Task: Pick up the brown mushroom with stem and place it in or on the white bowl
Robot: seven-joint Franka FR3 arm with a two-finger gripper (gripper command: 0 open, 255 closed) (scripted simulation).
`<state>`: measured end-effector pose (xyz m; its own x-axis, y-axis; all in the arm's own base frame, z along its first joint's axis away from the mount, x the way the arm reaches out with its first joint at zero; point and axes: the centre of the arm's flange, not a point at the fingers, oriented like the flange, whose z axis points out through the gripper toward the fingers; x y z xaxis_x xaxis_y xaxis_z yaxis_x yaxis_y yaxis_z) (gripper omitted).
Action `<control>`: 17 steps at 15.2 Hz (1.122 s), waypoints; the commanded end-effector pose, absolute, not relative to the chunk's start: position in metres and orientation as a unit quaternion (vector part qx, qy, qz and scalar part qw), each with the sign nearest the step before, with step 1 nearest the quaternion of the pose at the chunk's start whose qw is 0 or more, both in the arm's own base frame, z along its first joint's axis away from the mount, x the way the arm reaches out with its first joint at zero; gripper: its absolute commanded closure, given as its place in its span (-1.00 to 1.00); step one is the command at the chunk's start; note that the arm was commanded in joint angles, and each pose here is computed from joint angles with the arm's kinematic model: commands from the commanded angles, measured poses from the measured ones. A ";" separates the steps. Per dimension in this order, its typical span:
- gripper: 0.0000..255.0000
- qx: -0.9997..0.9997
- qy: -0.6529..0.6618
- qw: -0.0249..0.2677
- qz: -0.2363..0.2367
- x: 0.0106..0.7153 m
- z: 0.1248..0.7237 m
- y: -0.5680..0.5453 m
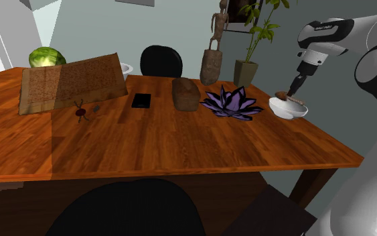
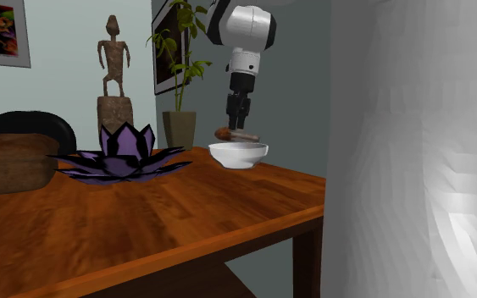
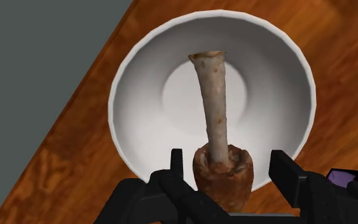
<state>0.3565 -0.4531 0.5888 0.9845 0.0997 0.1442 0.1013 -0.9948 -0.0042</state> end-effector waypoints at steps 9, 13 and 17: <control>-1.00 -0.996 -0.050 0.006 -0.072 0.349 0.638 -0.454; -1.00 -0.996 -0.050 0.006 -0.072 0.349 0.638 -0.454; -1.00 -0.996 -0.050 0.006 -0.072 0.349 0.638 -0.454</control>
<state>0.3494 -0.4540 0.6382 0.9845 0.0997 0.1444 0.1013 -0.9948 -0.0041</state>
